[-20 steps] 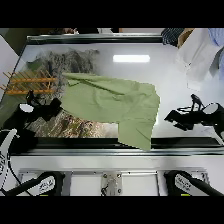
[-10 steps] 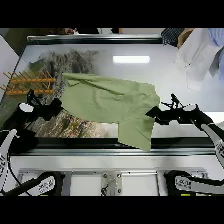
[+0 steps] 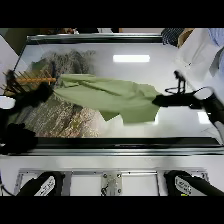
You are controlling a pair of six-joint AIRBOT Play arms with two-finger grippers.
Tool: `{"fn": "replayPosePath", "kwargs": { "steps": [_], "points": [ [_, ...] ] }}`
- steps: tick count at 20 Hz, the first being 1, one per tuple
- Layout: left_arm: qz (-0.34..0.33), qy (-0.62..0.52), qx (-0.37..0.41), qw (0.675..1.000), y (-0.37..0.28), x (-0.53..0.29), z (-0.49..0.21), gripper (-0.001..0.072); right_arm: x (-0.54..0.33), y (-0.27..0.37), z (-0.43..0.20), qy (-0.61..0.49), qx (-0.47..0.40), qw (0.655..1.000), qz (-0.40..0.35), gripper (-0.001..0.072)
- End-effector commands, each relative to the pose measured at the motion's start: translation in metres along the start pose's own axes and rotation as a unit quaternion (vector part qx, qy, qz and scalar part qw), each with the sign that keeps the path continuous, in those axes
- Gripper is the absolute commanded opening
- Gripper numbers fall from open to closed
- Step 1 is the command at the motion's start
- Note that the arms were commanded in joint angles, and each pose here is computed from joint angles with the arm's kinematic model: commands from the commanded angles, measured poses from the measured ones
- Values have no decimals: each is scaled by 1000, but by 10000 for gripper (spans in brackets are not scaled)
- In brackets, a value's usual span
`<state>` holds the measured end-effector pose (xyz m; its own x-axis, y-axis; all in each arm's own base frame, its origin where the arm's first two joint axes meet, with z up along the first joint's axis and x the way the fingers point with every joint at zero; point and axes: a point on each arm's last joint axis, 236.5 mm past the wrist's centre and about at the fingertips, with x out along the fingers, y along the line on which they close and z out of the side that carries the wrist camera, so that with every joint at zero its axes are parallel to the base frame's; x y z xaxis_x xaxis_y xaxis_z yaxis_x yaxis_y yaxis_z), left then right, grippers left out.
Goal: Fold the clothes and pants, and hang the long-sleeved shirts on hangers.
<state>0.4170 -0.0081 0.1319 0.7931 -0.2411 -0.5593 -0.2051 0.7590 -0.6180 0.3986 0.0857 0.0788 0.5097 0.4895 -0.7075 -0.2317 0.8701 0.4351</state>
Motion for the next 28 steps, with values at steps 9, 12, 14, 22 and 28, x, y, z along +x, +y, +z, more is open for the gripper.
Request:
{"fn": "replayPosePath", "kwargs": {
  "steps": [9, 12, 14, 22, 28],
  "points": [
    [-233, -381, 226, 866, -240, -413, 33, 9, -394, 229, 66, -438, -194, 877, -27, 13],
    [-205, -385, 239, 868, -240, -412, 48, 9, -399, 221, 66, -443, -148, 884, -28, 14],
    [-169, -347, 235, 892, -227, -371, 65, 9, -377, 205, 71, -409, -110, 905, -30, 14],
    [8, 12, 78, 997, -37, -52, 40, 9, -124, 32, 63, -43, 66, 993, -92, 14],
    [86, 152, -15, 984, 76, 96, -19, 9, 47, -75, 56, 51, 149, 983, -93, 14]
  ]
}}
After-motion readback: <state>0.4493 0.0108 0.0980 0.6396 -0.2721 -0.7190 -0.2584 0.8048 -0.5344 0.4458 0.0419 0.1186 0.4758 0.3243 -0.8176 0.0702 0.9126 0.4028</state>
